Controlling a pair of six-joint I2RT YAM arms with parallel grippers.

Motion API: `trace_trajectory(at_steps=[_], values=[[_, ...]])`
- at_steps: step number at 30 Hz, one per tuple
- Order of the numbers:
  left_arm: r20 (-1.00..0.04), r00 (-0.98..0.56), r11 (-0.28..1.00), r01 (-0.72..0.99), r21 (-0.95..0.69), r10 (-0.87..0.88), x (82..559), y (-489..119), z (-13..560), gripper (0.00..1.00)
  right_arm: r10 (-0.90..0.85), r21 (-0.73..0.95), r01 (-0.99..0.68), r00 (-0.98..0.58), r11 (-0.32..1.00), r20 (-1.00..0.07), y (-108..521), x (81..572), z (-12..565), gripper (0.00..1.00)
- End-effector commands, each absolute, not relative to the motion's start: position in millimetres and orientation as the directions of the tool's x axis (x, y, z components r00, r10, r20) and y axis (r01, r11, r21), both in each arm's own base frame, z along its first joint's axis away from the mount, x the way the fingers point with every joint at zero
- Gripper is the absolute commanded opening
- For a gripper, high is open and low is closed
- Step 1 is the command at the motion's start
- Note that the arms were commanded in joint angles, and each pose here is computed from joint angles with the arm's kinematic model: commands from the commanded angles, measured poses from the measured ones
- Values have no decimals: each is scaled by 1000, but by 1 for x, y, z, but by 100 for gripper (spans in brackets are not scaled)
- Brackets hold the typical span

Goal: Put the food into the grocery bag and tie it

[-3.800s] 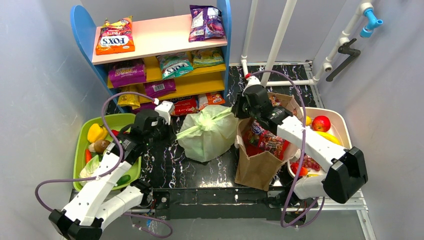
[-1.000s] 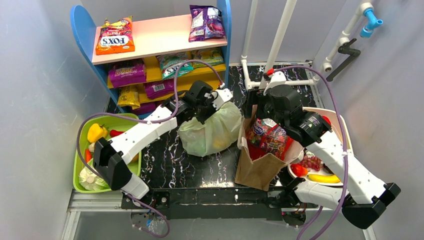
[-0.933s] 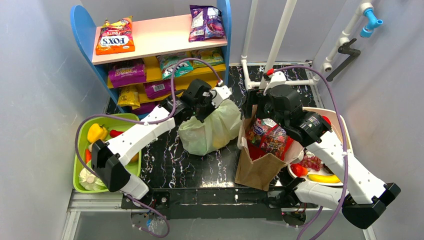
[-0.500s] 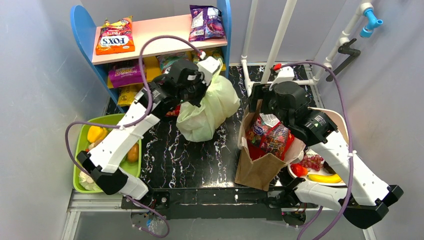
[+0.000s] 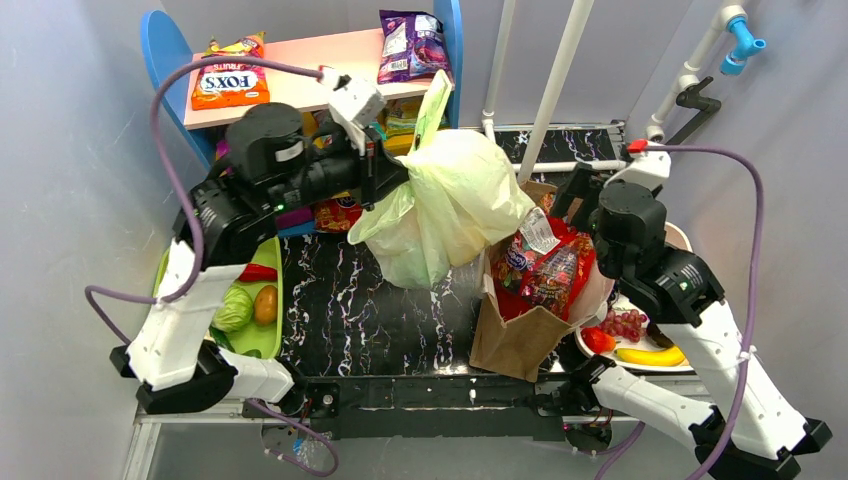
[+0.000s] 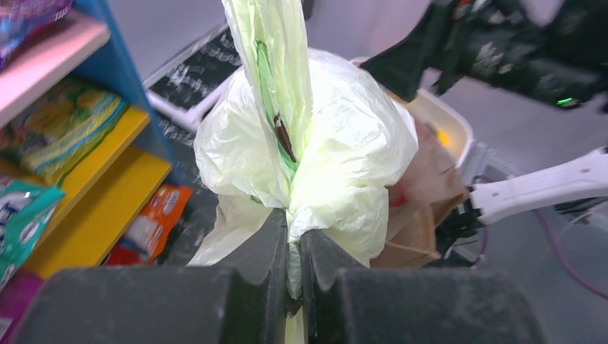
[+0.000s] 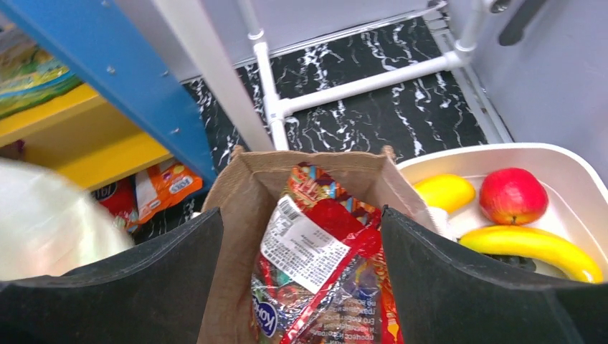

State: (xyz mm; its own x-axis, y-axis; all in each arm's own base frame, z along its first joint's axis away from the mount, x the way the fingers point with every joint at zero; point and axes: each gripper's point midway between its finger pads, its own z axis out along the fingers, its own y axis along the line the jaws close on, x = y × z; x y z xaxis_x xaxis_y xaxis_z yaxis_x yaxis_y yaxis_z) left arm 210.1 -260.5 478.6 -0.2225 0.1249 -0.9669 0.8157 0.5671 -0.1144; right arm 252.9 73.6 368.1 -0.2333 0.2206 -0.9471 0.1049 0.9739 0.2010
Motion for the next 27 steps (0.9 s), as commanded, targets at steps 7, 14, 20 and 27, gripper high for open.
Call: trace_trajectory(at_steps=[7, 14, 20, 27], values=[[-946, -263, 287, 906, -310, -191, 178, -302, 559, 0, 325, 276, 305, -125, 912, -937, 33, 245, 373, 86], [-893, -309, 192, 904, -383, -326, 192, -326, 578, 0, 409, 385, 331, -2, 862, -913, 9, 225, 396, 86], [-830, -405, 71, 883, -464, -383, 207, -358, 579, 0, 460, 477, 322, 132, 818, -878, -16, 204, 430, 87], [-749, -516, -16, 828, -561, -416, 233, -400, 562, 0, 473, 516, 269, 211, 813, -855, -27, 190, 454, 87]])
